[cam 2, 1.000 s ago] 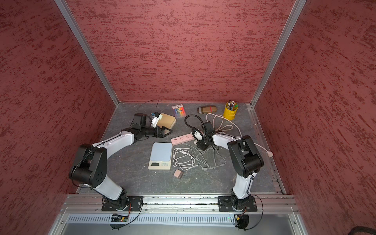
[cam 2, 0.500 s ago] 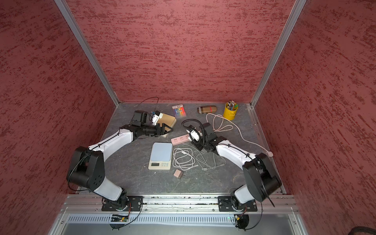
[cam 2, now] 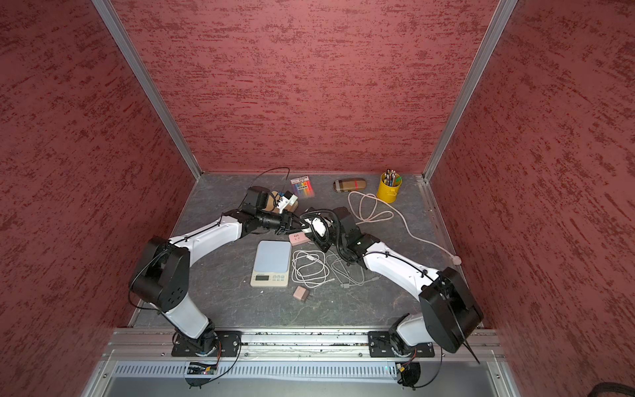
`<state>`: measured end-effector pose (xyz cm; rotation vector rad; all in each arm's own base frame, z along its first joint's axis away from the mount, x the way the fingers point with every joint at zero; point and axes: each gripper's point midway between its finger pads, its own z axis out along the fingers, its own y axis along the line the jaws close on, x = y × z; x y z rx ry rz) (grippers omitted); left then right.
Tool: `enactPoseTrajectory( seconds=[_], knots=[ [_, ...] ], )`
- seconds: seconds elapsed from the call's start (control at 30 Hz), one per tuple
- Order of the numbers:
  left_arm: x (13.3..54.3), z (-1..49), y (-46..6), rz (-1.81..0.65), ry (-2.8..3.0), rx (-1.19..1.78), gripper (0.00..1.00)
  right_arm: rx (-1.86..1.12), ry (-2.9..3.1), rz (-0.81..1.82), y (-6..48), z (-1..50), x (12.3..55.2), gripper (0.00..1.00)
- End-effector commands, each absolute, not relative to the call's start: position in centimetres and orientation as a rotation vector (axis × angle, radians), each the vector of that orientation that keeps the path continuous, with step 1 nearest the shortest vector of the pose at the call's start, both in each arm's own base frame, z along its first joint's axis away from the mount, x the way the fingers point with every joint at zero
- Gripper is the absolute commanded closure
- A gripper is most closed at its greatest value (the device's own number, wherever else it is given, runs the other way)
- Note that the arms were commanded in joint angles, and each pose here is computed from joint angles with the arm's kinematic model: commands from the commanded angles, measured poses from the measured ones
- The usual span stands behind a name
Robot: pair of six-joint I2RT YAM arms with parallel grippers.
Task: Charge the electronic scale
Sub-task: Pick up the plug from the center of the board.
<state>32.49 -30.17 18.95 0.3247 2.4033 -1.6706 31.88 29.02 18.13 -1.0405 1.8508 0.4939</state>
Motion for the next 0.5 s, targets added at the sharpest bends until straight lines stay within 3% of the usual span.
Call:
enactPoseTrajectory(
  seconds=[0.0, 0.07, 0.13, 0.23, 0.33, 0.47],
  knots=[
    [33.0, 20.7, -30.4, -1.722, 2.365, 0.324, 0.84, -1.046, 1.799, 0.522, 29.9, 19.4, 31.4, 0.69],
    [32.9, 20.6, -30.4, -1.730, 2.365, 0.323, 0.92, -1.043, 1.795, 0.529, 30.0, 19.4, 31.3, 0.69],
    [33.0, 20.7, -30.3, -1.741, 2.354, 0.315, 1.00, -1.028, 1.797, 0.533, 30.0, 19.5, 31.4, 0.61],
    [33.4, 21.1, -29.8, -1.758, 2.322, 0.284, 1.00, -0.959, 1.794, 0.543, 29.8, 20.6, 31.8, 0.35],
    [34.2, 21.7, -28.7, -1.743, 2.287, 0.248, 1.00, -0.826, 1.778, 0.567, 29.1, 22.3, 32.1, 0.18],
    [35.6, 23.0, -26.5, -1.710, 2.214, 0.189, 1.00, -0.590, 1.756, 0.672, 27.8, 25.1, 31.9, 0.12]
  ],
)
